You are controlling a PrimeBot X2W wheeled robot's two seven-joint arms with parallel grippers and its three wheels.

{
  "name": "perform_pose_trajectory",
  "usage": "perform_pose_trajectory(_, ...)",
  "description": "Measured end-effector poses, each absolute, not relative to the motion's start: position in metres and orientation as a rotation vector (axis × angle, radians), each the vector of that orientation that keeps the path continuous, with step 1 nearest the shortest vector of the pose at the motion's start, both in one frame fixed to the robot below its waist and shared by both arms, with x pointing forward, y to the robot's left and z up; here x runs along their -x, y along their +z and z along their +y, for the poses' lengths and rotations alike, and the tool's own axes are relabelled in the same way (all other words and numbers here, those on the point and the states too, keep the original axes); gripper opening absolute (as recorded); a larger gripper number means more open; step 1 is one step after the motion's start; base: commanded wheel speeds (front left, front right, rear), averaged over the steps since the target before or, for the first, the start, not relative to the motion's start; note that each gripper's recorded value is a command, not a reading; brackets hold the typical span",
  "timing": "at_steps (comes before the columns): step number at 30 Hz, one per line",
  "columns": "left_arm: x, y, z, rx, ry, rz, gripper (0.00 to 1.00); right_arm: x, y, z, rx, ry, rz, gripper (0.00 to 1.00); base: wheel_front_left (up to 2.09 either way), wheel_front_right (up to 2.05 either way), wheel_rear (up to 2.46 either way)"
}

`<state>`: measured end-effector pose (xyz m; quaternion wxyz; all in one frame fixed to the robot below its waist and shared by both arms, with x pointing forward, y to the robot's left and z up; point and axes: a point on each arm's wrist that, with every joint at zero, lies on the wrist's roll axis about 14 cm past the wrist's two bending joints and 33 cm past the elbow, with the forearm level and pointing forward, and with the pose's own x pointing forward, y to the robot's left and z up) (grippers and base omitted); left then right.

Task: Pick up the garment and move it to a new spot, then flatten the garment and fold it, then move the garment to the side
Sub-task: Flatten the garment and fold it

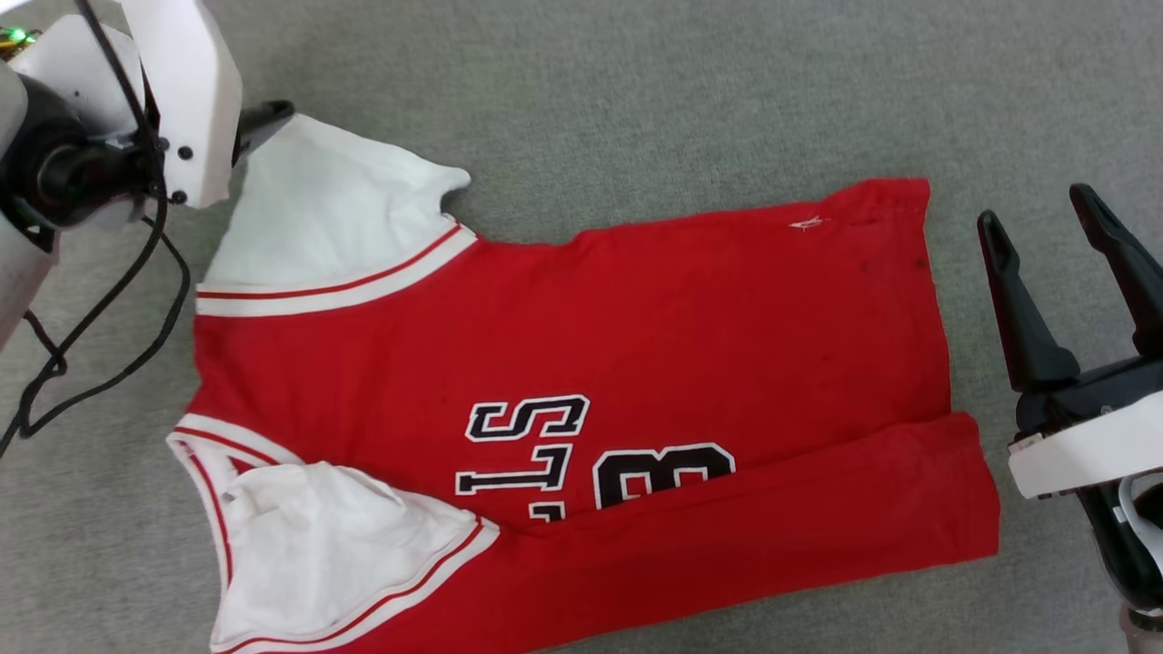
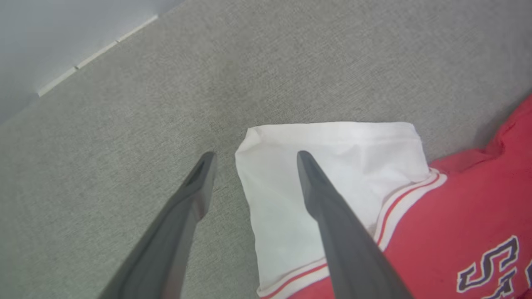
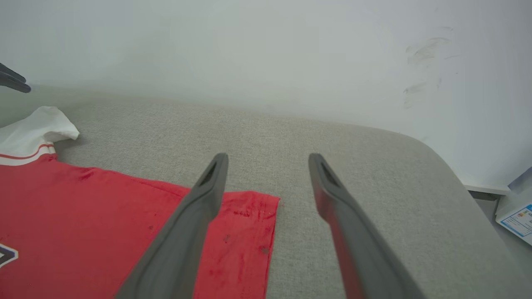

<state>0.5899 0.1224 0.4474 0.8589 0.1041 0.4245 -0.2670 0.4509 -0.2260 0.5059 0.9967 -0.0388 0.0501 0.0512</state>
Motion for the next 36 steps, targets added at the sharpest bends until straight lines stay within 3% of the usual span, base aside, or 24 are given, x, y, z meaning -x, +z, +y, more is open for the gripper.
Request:
perform_pose_trajectory(8, -0.583, 0.375, 0.132, -0.318, -0.554, 1.136, 1.00, -0.458, 0.481, -0.235, 0.094, 0.074, 0.161, 1.00, 0.00, 0.00, 0.00)
perform_pose_trajectory(12, -0.579, 0.366, 0.131, -0.341, -0.578, 1.174, 1.00, -0.459, 0.473, -0.236, 0.093, 0.072, 0.183, 1.00, 0.00, 0.00, 0.00)
perform_pose_trajectory(13, -0.579, 0.366, 0.130, -0.339, -0.581, 1.170, 0.78, -0.459, 0.472, -0.236, 0.094, 0.072, 0.185, 1.00, 0.00, 0.00, 0.00)
perform_pose_trajectory(14, -0.578, 0.367, 0.130, -0.349, -0.586, 1.163, 0.09, -0.460, 0.473, -0.237, 0.096, 0.073, 0.184, 1.00, 0.00, 0.00, 0.00)
perform_pose_trajectory(15, -0.578, 0.369, 0.130, -0.357, -0.587, 1.152, 0.00, -0.462, 0.476, -0.237, 0.101, 0.074, 0.176, 1.00, 0.00, 0.00, 0.00)
perform_pose_trajectory(23, -0.575, 0.407, 0.126, -0.351, -0.622, 0.971, 0.00, -0.488, 0.524, -0.246, 0.230, 0.131, 0.139, 1.00, 0.00, 0.00, 0.00)
perform_pose_trajectory(28, -0.569, 0.435, 0.127, -0.364, -0.637, 0.869, 0.00, -0.493, 0.517, -0.244, 0.296, 0.210, 0.330, 1.00, 0.00, 0.00, 0.00)
perform_pose_trajectory(36, -0.544, 0.462, 0.134, -0.362, -0.664, 0.753, 0.00, -0.487, 0.478, -0.236, 0.340, 0.347, 0.815, 1.00, 0.00, 0.00, 0.00)
